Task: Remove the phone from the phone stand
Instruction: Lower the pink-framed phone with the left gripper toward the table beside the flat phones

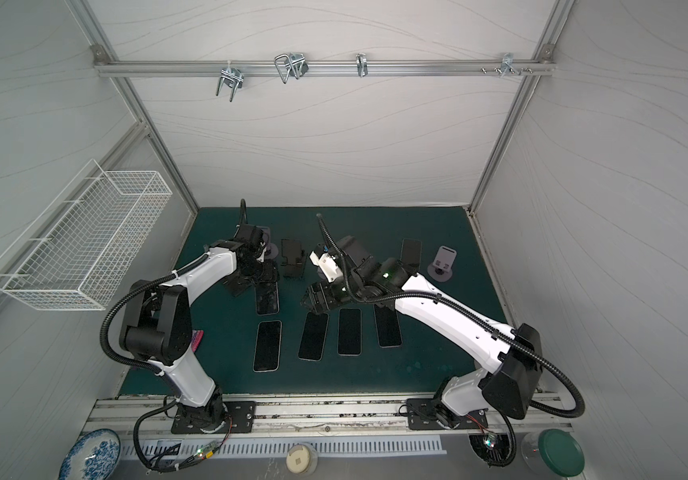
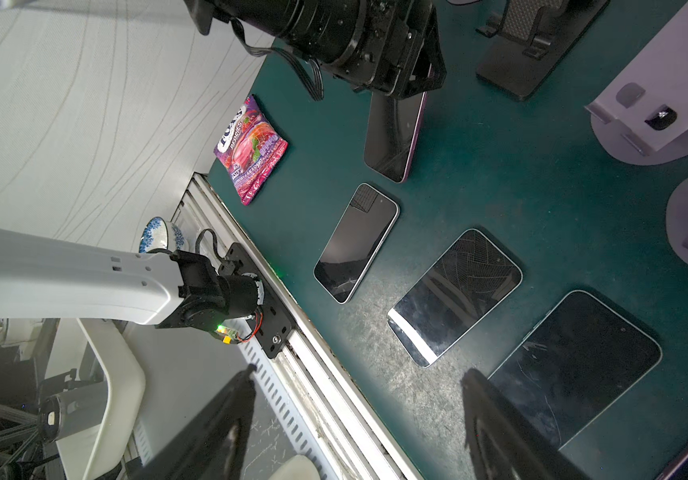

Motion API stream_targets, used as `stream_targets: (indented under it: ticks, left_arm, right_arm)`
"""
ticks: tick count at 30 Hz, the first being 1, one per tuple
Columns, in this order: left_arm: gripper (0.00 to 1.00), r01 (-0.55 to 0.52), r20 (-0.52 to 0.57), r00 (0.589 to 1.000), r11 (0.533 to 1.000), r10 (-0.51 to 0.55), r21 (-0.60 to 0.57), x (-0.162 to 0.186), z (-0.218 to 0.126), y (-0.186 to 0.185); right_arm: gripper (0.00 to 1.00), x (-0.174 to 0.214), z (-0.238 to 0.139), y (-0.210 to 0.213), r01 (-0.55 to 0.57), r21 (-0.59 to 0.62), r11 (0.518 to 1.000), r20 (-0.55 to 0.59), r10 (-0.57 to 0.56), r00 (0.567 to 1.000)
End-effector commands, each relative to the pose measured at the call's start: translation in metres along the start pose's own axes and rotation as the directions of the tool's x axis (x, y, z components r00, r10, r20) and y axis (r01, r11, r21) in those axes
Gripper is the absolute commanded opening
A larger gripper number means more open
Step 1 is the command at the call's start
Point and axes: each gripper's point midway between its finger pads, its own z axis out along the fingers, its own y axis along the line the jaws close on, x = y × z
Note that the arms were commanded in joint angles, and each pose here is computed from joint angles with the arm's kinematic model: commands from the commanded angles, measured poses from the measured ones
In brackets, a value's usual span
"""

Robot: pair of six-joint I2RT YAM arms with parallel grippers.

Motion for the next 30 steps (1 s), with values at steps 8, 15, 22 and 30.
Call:
stream_targets:
  ticks: [8,15,22,30]
  left_arm:
    - [0.59,-0.014,0.022,1.000,1.000,0.014,0.001,-0.013,0.003,-0.006]
    - [0.59,-0.015,0.000,1.000,1.000,0.015,0.003,-0.011,0.011,-0.006]
    - [0.59,-0.018,-0.016,1.000,1.000,0.018,-0.001,-0.012,0.018,-0.006]
    - [0.59,-0.015,-0.030,0.999,1.000,0.015,-0.003,-0.013,0.025,-0.006]
  right_arm:
    - [0.79,0.007,0.003,-0.005,-0.007,0.011,1.000,-0.034,0.007,0.999]
    - [0.80,0.009,0.005,-0.007,-0.012,0.016,1.000,-0.043,0.013,0.999]
    - [0.80,0.008,0.007,-0.007,-0.010,0.017,1.000,-0.044,0.010,0.999]
    - [0.80,0.010,0.008,-0.009,-0.007,0.025,1.000,-0.053,0.009,0.999]
